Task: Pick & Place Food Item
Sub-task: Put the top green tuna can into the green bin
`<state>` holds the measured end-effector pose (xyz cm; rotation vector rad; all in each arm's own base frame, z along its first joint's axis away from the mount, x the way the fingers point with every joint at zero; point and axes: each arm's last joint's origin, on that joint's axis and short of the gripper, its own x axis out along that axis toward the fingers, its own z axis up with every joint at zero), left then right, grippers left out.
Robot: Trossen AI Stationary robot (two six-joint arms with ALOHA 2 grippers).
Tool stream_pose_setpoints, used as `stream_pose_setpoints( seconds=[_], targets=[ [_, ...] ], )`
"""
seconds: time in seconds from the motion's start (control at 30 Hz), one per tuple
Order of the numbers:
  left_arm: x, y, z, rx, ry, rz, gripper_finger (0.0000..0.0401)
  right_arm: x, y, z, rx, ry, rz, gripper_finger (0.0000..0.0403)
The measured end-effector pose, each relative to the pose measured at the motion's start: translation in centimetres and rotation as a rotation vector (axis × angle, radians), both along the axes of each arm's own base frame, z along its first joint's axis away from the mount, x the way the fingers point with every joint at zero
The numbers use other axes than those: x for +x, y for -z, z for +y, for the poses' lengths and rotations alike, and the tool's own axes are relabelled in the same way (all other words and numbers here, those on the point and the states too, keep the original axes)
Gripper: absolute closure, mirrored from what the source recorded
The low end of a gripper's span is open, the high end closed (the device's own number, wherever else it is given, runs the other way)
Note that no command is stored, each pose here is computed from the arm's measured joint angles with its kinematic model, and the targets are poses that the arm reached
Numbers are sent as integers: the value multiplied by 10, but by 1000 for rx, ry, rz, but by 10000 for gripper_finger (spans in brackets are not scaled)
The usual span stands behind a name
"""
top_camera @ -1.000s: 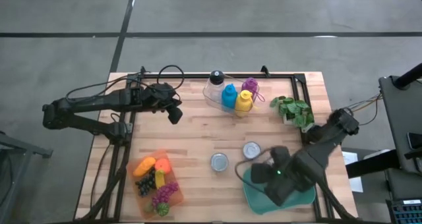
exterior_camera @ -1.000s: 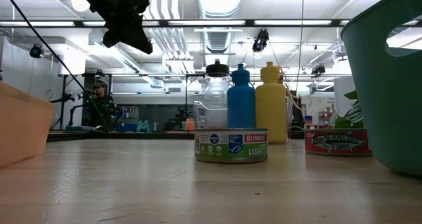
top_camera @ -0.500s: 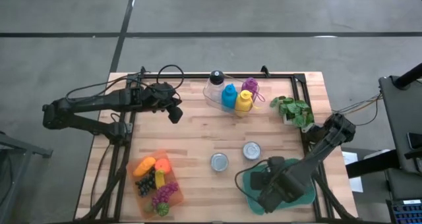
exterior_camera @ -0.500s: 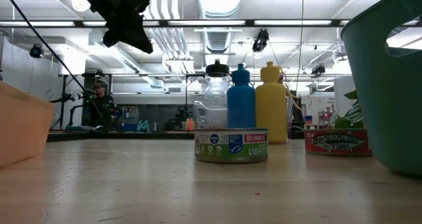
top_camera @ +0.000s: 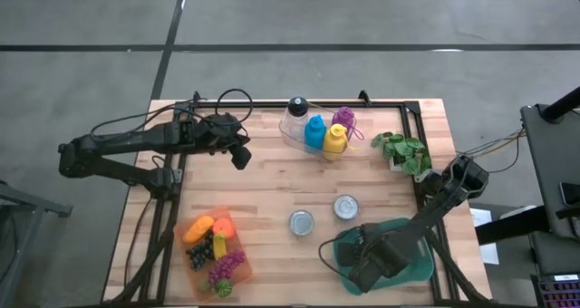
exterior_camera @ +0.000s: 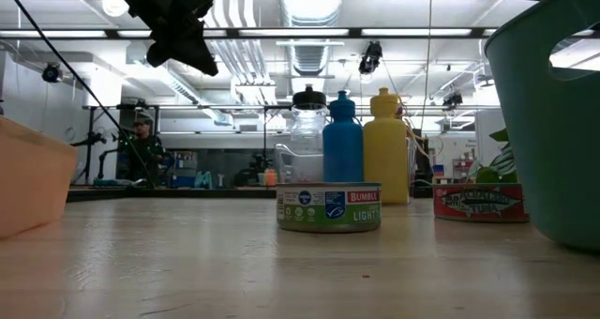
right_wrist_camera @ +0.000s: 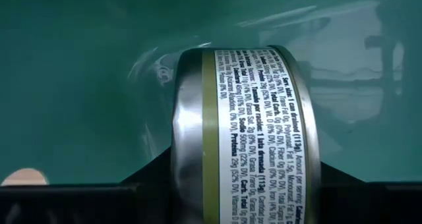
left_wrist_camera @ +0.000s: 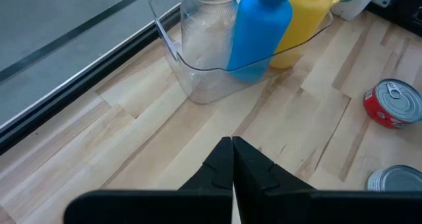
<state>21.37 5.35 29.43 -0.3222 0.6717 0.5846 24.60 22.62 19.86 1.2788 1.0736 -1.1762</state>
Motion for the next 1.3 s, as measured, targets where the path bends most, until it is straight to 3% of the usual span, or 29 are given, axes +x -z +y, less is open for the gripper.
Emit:
stream_pose_setpoints(
  seconds=[0.43, 1.1, 1.3],
  targets=[
    [0, 0, 0, 7, -6, 1, 400, 2, -3, 1, 9, -24, -13, 271],
    [0, 0, 1, 8, -9, 1, 400, 12, -4, -2, 22, -198, -45, 270],
    [0, 0, 0, 7, -9, 1, 400, 16, -2, -8, 8, -228, -42, 242]
  ],
)
